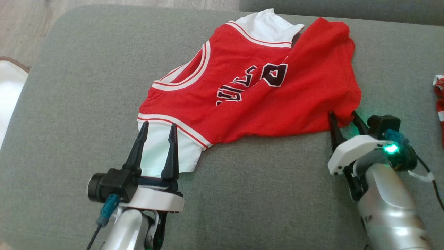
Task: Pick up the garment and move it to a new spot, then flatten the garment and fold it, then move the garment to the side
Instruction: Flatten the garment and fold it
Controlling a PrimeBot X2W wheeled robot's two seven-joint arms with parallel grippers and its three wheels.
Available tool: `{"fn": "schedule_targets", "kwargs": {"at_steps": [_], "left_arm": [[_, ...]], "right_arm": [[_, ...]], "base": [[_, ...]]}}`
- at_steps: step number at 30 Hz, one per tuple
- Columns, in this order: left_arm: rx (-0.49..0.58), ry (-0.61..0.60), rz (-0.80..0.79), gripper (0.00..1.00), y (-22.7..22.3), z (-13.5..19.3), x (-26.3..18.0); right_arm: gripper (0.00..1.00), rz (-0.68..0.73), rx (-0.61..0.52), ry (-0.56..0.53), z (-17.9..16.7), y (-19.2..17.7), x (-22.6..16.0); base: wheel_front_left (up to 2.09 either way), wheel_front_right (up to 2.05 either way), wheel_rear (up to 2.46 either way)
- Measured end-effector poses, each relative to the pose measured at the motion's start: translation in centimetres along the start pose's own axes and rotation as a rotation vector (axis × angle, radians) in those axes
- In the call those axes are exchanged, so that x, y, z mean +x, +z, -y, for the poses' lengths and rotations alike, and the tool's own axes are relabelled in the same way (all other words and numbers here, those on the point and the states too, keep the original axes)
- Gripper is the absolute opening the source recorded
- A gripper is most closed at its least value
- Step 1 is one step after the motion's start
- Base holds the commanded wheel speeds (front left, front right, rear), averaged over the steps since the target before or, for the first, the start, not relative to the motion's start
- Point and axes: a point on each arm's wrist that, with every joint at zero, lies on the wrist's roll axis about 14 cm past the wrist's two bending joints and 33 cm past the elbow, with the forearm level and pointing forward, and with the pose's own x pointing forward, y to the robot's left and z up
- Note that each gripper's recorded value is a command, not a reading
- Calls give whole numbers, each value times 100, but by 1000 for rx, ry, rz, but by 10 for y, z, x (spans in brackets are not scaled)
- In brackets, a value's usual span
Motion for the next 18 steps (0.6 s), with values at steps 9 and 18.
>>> {"fn": "schedule_targets", "kwargs": {"at_steps": [9, 18], "left_arm": [[-14, -30, 15, 100, 5, 11, 4], [-25, -89, 48, 100, 15, 33, 6]], "right_arm": [[0, 95, -25, -18, 8, 21, -11], [0, 234, 33, -132, 45, 46, -54]], "base": [[0, 0, 0], [0, 0, 0]]}}
